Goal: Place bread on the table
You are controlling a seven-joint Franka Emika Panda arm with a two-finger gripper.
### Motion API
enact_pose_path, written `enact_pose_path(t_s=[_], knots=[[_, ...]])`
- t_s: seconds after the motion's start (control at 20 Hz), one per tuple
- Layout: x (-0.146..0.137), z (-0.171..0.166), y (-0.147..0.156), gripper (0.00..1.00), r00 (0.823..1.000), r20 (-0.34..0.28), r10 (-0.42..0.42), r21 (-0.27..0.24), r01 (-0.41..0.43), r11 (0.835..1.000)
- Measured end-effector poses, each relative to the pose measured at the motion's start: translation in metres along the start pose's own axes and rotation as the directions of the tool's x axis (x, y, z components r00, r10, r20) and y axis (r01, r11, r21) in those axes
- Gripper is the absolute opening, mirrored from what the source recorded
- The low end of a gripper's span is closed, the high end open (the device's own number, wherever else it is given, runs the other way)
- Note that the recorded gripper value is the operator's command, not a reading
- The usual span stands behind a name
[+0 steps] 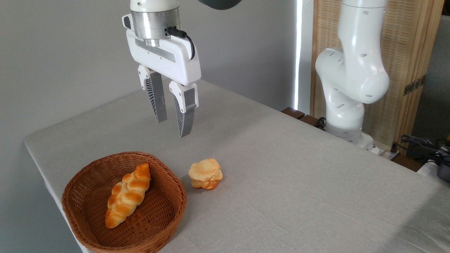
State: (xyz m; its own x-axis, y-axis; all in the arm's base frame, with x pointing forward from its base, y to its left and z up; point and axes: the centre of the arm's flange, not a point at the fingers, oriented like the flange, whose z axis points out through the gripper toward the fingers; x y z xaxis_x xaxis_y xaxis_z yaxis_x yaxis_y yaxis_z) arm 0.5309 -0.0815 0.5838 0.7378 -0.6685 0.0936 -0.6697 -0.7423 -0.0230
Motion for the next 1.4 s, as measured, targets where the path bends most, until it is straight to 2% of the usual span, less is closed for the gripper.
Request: enact_pose_path(t_s=[1.25, 1.4], knots=[[0.004, 0.009, 0.0, 1.0, 1.0, 0.013, 0.002, -0.006, -0.002, 1.0], [0.011, 0.014, -0.002, 1.0, 0.999, -0.015, -0.05, -0.002, 0.05, 0.999]])
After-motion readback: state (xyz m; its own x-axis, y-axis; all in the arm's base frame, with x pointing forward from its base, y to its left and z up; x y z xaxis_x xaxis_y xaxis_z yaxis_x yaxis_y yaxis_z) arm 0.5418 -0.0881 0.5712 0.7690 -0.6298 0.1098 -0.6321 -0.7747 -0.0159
